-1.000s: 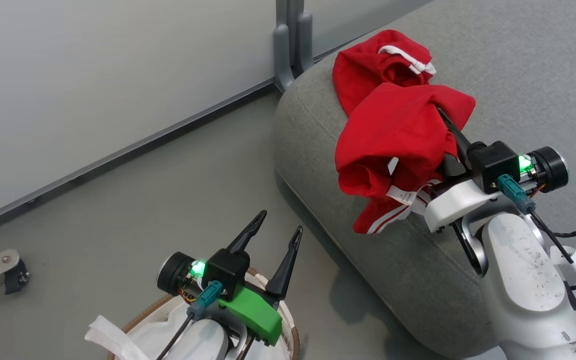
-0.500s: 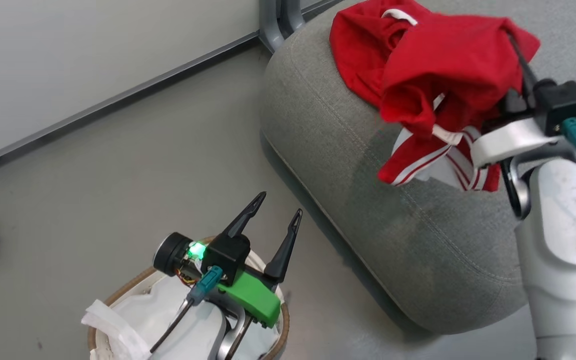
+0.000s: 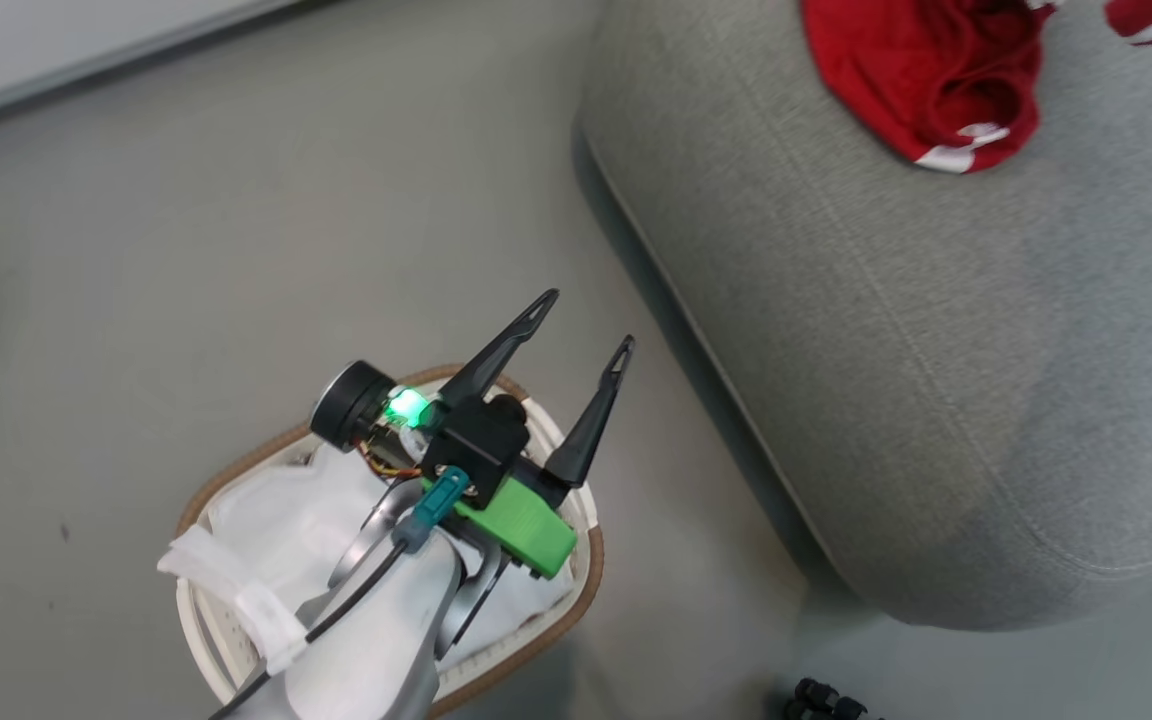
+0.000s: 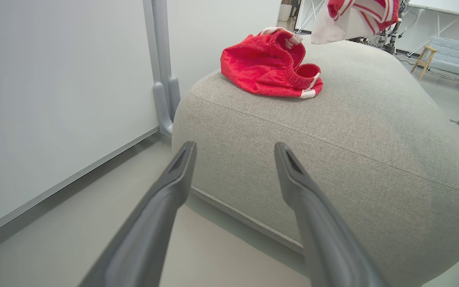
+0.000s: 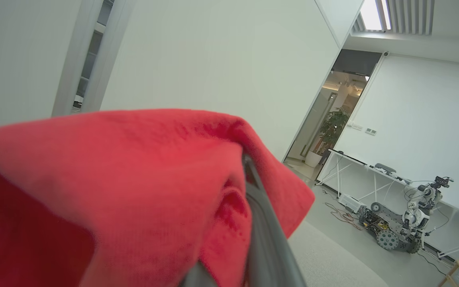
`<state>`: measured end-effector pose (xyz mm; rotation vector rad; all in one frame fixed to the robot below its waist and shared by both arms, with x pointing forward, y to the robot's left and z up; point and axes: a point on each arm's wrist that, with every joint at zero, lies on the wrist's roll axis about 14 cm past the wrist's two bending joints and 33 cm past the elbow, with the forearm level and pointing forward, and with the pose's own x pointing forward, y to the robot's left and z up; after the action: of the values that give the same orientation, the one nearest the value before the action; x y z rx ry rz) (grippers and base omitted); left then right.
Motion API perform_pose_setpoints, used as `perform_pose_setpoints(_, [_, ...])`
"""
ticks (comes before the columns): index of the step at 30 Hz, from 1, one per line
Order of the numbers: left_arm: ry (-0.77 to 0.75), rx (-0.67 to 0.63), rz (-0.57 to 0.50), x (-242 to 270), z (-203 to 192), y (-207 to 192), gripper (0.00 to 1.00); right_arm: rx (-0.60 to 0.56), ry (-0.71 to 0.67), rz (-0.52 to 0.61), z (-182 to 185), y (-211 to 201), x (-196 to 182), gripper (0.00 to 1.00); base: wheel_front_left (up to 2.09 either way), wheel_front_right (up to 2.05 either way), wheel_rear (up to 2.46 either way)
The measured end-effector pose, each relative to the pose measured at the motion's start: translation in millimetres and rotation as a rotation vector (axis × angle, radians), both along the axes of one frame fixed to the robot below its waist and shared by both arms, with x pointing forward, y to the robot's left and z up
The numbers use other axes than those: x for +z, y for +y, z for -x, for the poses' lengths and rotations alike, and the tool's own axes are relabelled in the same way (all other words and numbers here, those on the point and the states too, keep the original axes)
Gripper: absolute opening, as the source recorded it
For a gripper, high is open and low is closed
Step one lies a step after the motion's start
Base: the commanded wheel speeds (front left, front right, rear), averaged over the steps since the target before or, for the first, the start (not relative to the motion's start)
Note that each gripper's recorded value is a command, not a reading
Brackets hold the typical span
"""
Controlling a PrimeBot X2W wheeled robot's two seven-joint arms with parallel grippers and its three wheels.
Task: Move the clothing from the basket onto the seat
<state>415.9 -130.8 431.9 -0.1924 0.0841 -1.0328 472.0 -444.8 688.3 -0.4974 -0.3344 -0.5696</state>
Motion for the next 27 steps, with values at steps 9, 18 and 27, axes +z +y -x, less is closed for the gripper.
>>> perform_pose_setpoints(9, [0.059, 0.031, -0.018, -44.0, -23.2, 12.2, 1.00, -0.022, 0.204, -0.054, -52.3, -5.8, -99.7, 0.00, 0.00, 0.00, 0.00])
perform_pose_setpoints(18, [0.155, 0.063, -0.047, -90.9, -26.8, 26.2, 1.00, 0.030, 0.413, -0.158, -78.3, 28.4, -218.5, 0.00, 0.00, 0.00, 0.00])
perform_pose_setpoints(27, [0.136, 0.080, -0.044, -82.0, -31.3, 29.3, 1.00, 0.044, 0.442, -0.146, -67.5, 36.3, -224.9, 1.00, 0.00, 0.00, 0.00])
